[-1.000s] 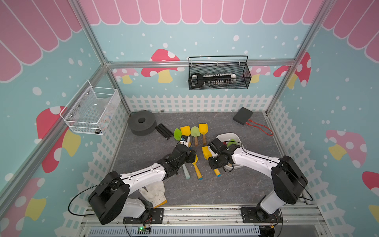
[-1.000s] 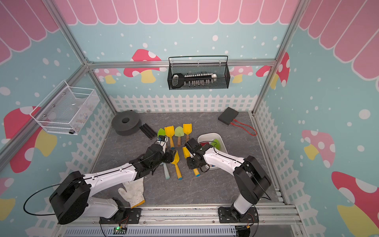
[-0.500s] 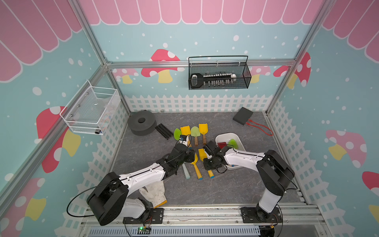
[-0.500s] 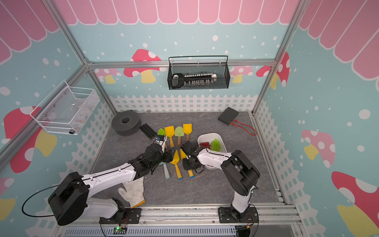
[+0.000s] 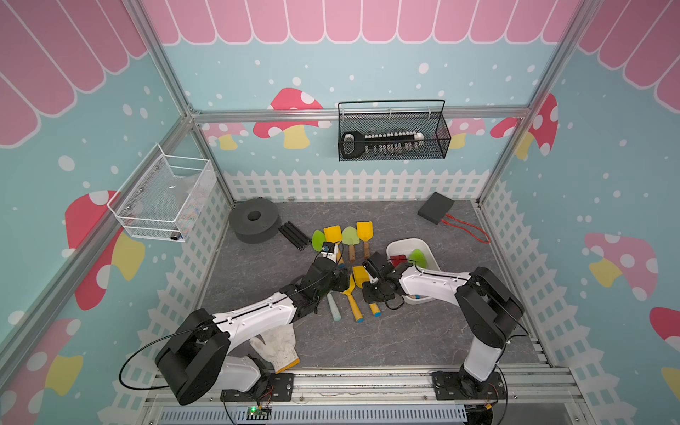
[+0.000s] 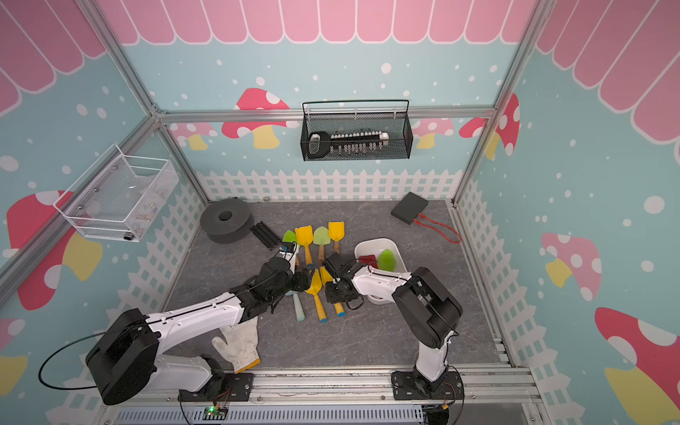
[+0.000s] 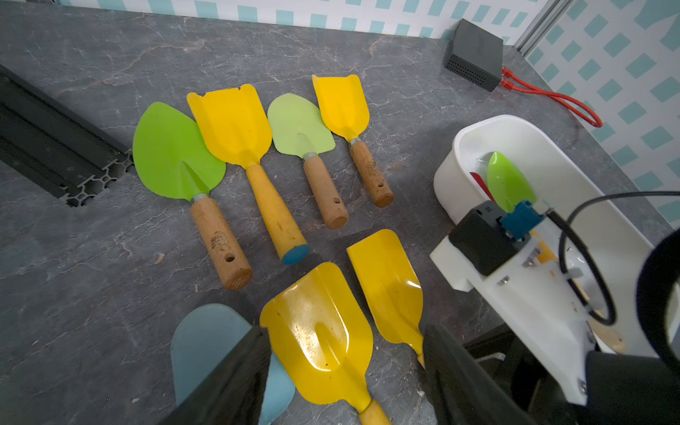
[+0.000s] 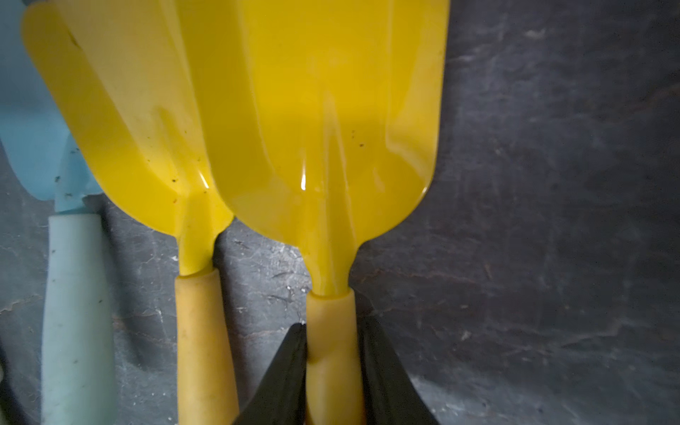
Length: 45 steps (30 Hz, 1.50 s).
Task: Take the shovel out of the storage box
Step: Place the shovel at the center of the board, then move the storage box to the center of the board.
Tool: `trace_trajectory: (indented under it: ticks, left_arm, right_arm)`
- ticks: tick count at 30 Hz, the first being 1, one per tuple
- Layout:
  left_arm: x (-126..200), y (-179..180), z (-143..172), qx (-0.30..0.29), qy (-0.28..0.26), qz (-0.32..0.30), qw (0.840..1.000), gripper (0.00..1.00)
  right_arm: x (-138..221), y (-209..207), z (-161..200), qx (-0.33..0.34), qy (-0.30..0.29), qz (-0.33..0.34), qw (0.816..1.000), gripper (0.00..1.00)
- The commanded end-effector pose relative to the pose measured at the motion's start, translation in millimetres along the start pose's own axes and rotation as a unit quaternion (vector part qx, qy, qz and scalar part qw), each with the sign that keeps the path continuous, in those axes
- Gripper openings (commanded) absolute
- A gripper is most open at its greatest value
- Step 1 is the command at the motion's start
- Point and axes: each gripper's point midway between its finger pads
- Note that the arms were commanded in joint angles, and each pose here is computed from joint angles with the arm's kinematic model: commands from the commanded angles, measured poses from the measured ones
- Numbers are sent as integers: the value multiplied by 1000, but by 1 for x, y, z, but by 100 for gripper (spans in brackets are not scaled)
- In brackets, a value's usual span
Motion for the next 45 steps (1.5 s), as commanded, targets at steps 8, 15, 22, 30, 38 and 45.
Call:
trace_trajectory:
  ticks: [8, 15, 22, 30, 38, 45]
  left_arm:
    - [5, 1, -9, 9, -11, 0, 1000, 70]
    - [5, 2, -9, 10, -12, 0, 1000, 70]
    - [6, -1, -9, 4, -14, 10, 1000, 70]
    - [9, -17, -10, -2, -14, 57, 998, 70]
    - [9, -33, -7, -8, -12, 96, 995, 69]
    - [4, -51, 0, -21, 0, 127, 992, 67]
  right_arm:
    - [-2, 3, 6, 3, 3, 6, 1000, 35]
    - [27, 5, 4, 19, -24, 18, 999, 37]
    - [55, 4, 4, 45, -42, 19, 998, 40]
    - [97, -5, -7, 94, -57, 42, 993, 37]
    - [123, -48, -23, 82, -54, 78, 992, 44]
    - [116, -81, -34, 74, -23, 84, 994, 44]
Point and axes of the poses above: each gripper's point midway between its finger pads, its own x axis back along the fingers, its own y axis along the line the jaws close on, z = x × y, and after that the axes turned 6 degrees about x, right-handed
